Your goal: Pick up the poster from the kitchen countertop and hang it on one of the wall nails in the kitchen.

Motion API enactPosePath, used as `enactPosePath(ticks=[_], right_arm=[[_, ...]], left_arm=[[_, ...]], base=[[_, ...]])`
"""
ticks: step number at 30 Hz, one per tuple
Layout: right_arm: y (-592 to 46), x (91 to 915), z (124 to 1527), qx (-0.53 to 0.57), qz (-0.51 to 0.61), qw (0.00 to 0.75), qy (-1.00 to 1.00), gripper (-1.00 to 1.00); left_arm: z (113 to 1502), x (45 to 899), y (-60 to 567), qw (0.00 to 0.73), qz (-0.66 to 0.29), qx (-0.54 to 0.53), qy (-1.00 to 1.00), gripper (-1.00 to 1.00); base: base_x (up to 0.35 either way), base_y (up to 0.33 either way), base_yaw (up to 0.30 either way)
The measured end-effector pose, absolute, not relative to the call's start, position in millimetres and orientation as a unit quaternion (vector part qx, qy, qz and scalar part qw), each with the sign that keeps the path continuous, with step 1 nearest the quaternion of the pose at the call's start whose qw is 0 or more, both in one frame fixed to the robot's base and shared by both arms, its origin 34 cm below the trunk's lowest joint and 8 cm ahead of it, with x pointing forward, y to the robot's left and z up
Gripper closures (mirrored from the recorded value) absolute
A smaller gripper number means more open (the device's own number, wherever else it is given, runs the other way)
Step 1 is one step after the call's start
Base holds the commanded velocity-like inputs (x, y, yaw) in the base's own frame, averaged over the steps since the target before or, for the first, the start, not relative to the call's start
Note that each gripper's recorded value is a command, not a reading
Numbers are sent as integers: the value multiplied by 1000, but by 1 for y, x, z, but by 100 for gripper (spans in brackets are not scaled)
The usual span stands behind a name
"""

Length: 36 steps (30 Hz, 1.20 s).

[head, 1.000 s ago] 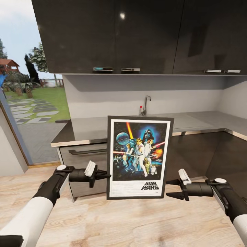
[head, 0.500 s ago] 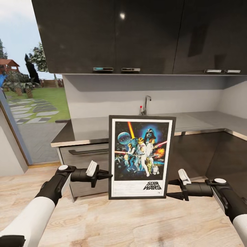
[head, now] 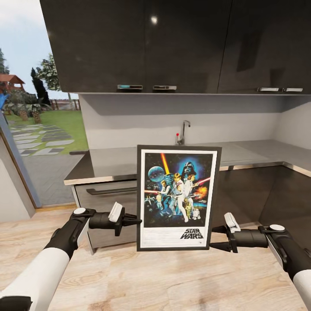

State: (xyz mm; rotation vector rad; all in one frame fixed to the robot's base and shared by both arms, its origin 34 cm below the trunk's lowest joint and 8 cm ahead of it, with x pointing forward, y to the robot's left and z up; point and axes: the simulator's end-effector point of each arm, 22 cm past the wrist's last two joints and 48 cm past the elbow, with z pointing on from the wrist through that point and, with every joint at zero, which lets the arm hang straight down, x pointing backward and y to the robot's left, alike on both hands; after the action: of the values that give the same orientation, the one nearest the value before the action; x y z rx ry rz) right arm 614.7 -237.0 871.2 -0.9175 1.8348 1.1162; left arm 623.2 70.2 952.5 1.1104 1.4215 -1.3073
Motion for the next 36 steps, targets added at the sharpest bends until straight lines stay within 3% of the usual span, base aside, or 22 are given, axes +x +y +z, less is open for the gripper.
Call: enactPosePath(ticks=[36], right_arm=[[-236,614,872,-389,427,409,706,-100]], left_arm=[[952,623,69,441,-527,448,572,100]], base=[[0,0,0]])
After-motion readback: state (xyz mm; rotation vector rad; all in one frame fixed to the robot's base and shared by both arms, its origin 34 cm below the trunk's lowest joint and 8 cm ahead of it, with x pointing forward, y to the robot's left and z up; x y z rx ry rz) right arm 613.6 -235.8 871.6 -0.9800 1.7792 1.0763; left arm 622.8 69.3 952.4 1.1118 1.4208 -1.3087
